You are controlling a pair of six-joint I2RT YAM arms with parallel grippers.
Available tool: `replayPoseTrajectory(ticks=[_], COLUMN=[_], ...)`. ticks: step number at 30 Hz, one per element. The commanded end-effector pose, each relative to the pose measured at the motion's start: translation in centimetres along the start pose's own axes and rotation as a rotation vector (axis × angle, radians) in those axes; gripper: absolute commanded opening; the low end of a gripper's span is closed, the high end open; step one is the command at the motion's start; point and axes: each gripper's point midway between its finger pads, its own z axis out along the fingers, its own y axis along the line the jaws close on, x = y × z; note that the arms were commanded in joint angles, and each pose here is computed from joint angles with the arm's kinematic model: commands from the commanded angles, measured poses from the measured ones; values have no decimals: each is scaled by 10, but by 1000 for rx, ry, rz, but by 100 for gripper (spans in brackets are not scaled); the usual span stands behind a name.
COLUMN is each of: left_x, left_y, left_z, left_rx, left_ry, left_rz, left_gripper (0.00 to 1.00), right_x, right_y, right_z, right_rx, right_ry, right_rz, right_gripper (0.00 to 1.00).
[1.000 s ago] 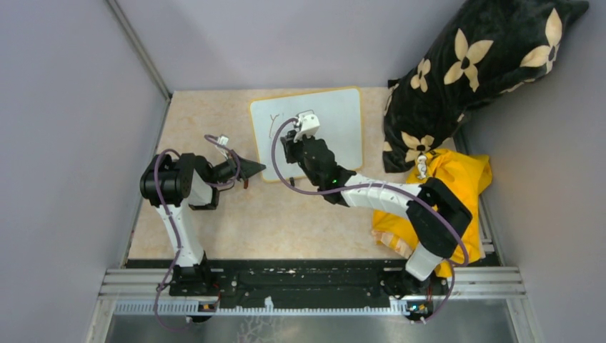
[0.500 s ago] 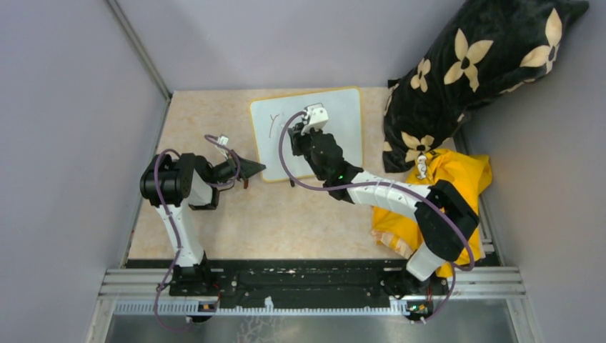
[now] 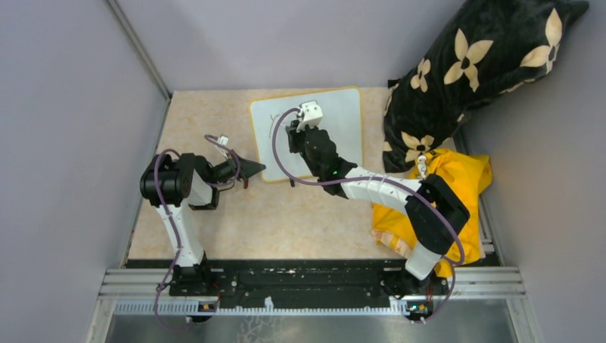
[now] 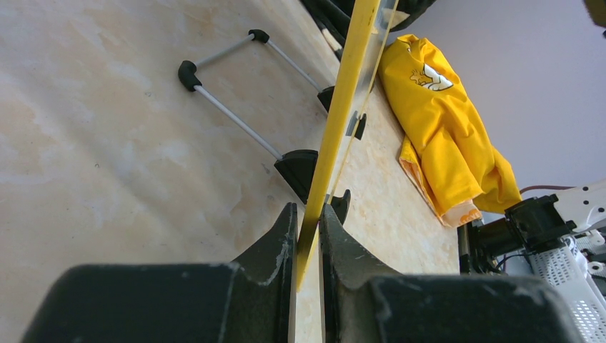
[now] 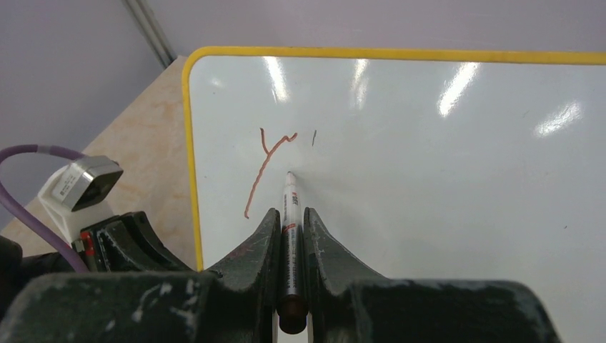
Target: Write a sentence on the whiteboard
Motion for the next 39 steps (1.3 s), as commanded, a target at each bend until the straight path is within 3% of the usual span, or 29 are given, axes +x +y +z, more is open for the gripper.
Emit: replayPoseTrajectory(ticks=[1,39], left_x=[-2,-2], left_y=[-5,-5], left_z=[0,0], left_rx=[27,28], left_ry=[-24,-23], left_rz=[60,57], left_gripper=[0,0], right_x=[-17,7], right_y=[-1,-27], right_z=[9,-7], right_rx=[12,102], right_ry=[-37,42], right_rz=[10,-33], right_gripper=[0,0])
